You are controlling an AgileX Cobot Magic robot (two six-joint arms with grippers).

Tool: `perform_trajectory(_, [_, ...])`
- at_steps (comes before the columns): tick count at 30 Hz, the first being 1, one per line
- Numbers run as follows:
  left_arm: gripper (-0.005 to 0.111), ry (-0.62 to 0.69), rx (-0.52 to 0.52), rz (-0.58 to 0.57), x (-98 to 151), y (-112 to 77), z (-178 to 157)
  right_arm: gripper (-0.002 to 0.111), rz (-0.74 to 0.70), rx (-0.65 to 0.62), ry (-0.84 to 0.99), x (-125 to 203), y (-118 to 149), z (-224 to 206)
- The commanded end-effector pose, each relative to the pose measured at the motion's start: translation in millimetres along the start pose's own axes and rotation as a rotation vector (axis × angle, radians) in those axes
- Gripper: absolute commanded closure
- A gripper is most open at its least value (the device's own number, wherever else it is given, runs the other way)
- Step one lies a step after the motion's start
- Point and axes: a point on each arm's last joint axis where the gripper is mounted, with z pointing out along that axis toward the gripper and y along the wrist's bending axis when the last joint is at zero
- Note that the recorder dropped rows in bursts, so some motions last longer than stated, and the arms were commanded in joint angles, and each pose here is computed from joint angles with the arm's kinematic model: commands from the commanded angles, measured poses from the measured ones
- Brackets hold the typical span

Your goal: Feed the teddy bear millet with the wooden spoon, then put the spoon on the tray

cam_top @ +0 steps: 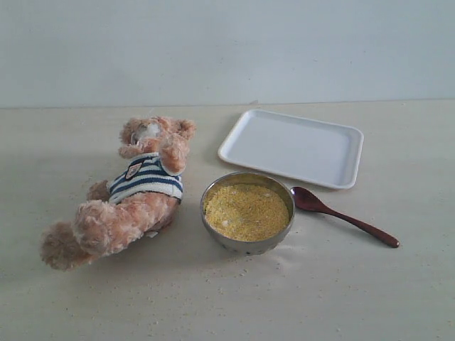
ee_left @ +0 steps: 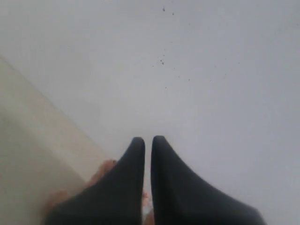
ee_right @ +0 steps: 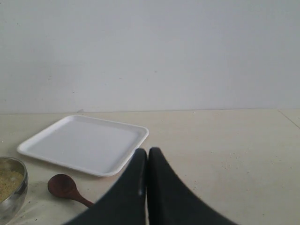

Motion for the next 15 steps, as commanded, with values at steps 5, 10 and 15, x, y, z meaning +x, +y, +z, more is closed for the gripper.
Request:
perform_trajectory(5, [0.102, 0.286, -0.137, -0.038, 10.4, -8.1, -7.8, 0.108, 0.002, 0.001, -0.015, -1.1, -0.1, -0.3])
perform_trajectory(10, [0.102, 0.343, 0.006, 0.108, 0.0, -38.2, -14.2, 0.108, 0.002, 0.001, -0.015, -1.1, -0.1, -0.3])
perform_trajectory(15, [0.102, 0.486, -0.059, 0.127, 4.7, -40.4, -1.2, 0.108, 0.002, 0.001, -0.015, -1.1, -0.1, -0.3])
